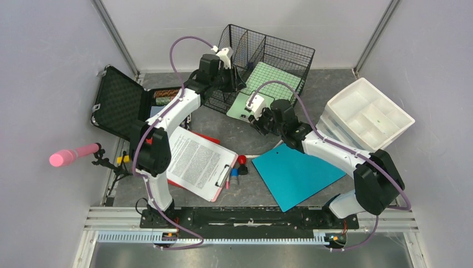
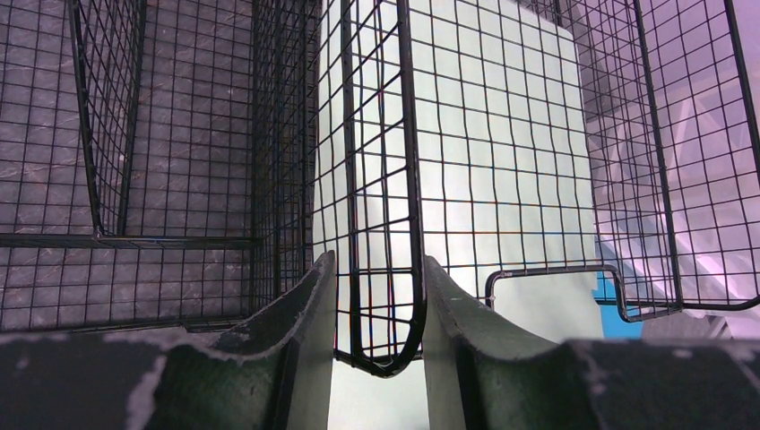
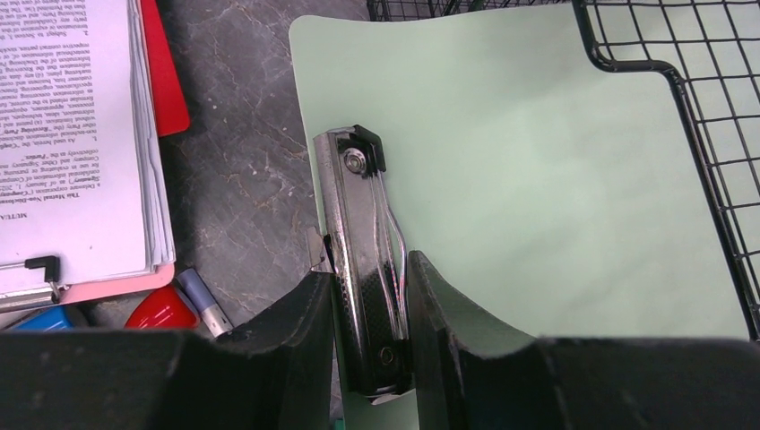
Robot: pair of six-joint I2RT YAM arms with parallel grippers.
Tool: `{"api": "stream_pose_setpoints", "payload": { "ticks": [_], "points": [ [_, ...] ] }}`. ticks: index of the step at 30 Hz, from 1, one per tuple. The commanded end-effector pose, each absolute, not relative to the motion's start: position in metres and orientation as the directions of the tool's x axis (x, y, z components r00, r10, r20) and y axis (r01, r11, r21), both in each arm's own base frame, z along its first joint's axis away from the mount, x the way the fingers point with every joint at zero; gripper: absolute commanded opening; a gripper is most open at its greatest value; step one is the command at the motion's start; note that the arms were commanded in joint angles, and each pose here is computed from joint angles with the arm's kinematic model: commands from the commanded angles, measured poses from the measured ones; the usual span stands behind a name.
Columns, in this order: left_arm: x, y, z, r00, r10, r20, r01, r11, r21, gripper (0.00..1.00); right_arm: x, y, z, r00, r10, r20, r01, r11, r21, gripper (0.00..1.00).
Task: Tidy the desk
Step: Place the folder in the storage box.
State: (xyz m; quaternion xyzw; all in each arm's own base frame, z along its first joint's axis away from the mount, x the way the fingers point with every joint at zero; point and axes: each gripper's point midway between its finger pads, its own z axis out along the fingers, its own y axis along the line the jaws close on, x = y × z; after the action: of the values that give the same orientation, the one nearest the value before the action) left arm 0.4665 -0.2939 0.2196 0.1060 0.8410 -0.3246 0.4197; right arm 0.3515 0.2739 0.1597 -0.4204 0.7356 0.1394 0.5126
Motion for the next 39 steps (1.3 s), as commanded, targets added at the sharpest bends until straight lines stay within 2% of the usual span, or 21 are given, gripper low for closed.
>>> {"api": "stream_pose_setpoints", "payload": {
  "ticks": [1,8,16,20,24,39],
  "points": [
    [0.402,-0.322,0.176,-0.822,-0.018,-0.570,0.383,0.722,-0.576,0.29,0.431,0.228,0.177,-0.149,-0.427,-0.892,-0.431,0.840,-0.330,0.00],
    [0.401,-0.320,0.178,-0.815,-0.010,-0.579,0.393,0.725,-0.566,0.37,0.433,0.229,0.228,-0.087,-0.408,-0.909,-0.408,0.847,-0.341,0.00],
    [0.402,-0.319,0.174,-0.817,0.001,-0.577,0.394,0.733,-0.555,0.48,0.422,0.226,0.251,-0.073,-0.338,-0.938,-0.405,0.870,-0.282,0.00],
    [0.402,-0.320,0.173,-0.821,0.004,-0.571,0.391,0.733,-0.557,0.53,0.419,0.240,0.245,-0.120,-0.263,-0.957,-0.457,0.871,-0.182,0.00],
    [0.401,-0.320,0.174,-0.823,0.006,-0.569,0.393,0.728,-0.561,0.55,0.422,0.253,0.227,-0.185,-0.189,-0.964,-0.510,0.857,-0.070,0.00],
    [0.396,-0.327,0.166,-0.835,0.024,-0.549,0.397,0.718,-0.572,0.56,0.439,0.256,0.189,-0.203,-0.153,-0.967,-0.555,0.832,-0.015,0.00]
  ]
}}
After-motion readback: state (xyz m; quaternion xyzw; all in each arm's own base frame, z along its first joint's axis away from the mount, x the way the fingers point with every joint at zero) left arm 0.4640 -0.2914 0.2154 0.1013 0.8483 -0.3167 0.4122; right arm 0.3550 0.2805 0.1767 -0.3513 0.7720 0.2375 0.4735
